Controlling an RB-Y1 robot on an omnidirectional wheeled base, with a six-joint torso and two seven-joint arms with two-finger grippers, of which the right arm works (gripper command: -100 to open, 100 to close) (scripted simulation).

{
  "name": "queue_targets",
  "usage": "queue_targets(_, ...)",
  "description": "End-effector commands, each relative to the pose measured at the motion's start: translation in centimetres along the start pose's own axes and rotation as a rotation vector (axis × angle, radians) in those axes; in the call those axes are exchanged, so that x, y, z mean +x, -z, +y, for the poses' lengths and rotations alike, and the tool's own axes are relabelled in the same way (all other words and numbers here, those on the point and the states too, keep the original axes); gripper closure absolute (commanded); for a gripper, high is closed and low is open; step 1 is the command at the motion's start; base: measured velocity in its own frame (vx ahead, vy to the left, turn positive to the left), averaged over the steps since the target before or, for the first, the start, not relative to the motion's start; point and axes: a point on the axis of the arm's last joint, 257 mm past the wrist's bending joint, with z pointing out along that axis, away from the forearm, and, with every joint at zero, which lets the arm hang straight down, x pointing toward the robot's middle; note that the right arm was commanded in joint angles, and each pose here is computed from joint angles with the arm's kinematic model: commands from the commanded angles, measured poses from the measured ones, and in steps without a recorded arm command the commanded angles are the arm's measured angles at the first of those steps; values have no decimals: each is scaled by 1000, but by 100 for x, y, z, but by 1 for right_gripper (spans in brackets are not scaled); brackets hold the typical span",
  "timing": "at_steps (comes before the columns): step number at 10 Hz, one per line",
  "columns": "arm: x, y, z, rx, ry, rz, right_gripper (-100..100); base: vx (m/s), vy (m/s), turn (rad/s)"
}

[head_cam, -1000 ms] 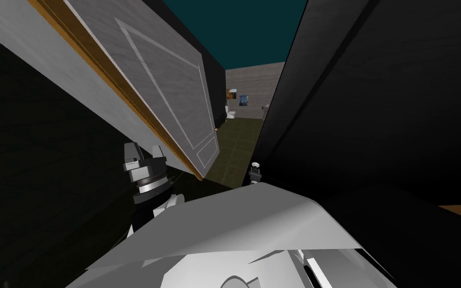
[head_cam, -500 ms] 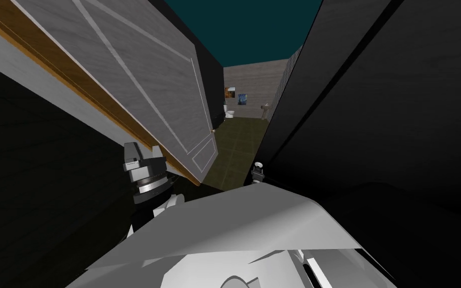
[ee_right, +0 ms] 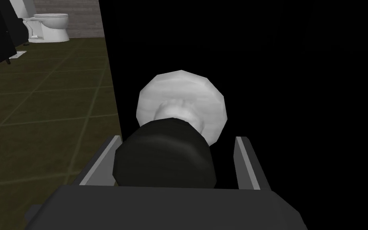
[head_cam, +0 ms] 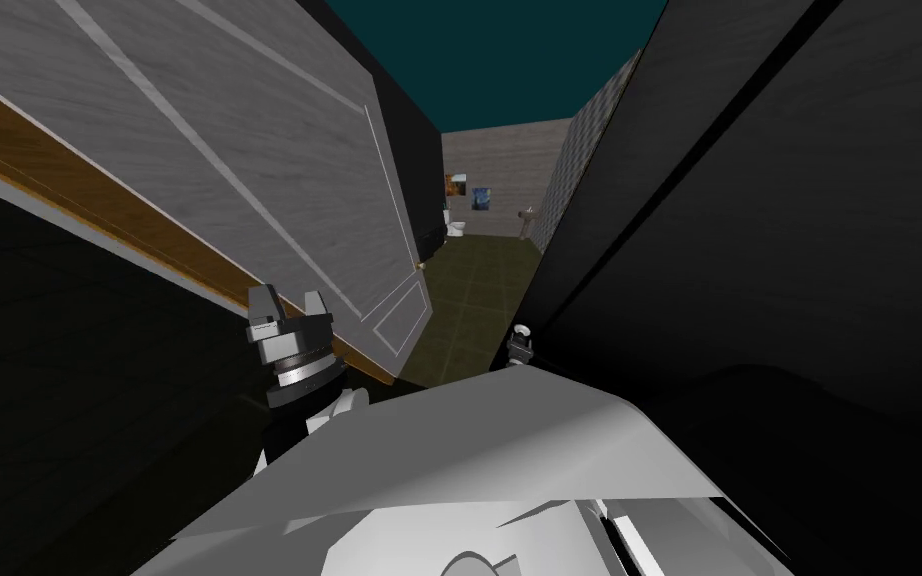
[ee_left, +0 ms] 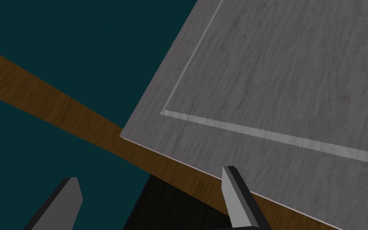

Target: Push the door open

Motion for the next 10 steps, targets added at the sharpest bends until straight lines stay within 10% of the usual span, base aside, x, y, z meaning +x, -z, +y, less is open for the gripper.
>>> queue_targets(1,28,-38,205,-46,7,6,100,135,-34,-33)
queue_targets(10,-60,-9,448,-160,-21,-25,100,180,-39,-57)
